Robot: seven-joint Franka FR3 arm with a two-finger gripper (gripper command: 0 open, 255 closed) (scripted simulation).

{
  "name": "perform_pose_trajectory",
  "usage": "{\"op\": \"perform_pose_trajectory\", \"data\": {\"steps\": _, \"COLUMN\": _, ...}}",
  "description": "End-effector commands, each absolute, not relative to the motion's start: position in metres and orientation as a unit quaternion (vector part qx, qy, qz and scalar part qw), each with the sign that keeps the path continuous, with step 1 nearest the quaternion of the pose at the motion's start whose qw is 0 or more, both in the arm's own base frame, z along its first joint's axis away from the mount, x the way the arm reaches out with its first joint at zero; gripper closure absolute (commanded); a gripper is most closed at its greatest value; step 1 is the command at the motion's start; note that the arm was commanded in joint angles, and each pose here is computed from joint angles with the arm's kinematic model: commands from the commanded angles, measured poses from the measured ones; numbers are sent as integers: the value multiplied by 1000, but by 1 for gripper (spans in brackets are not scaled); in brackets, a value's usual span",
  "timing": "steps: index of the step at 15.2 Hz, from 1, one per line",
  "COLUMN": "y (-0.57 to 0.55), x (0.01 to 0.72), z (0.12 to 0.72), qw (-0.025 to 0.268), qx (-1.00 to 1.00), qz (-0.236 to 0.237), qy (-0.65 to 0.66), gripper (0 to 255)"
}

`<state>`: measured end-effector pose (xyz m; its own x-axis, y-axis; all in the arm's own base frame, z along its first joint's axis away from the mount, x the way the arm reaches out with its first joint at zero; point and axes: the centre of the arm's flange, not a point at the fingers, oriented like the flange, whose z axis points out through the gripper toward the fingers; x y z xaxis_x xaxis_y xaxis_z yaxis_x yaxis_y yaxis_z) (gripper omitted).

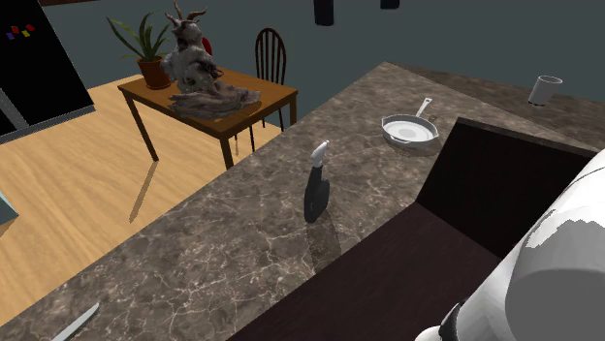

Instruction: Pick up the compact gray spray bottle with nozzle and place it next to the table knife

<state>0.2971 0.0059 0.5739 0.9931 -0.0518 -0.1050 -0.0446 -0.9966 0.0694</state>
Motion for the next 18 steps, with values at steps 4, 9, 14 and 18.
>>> {"op": "perform_pose_trajectory", "data": {"steps": 4, "y": -6, "x": 328, "z": 544, "qw": 17, "qx": 995, "qz": -69, "qy": -72, "gripper": 0}}
{"op": "perform_pose_trajectory", "data": {"steps": 9, "y": -31, "x": 374, "z": 493, "qw": -10, "qx": 984, "qz": -93, "qy": -151, "gripper": 0}}
{"op": "perform_pose_trajectory", "data": {"steps": 14, "y": -61, "x": 414, "z": 438, "qw": -36, "qx": 966, "qz": -118, "qy": -229, "gripper": 0}}
{"op": "perform_pose_trajectory", "data": {"steps": 18, "y": -87, "x": 440, "z": 391, "qw": -58, "qx": 945, "qz": -136, "qy": -290, "gripper": 0}}
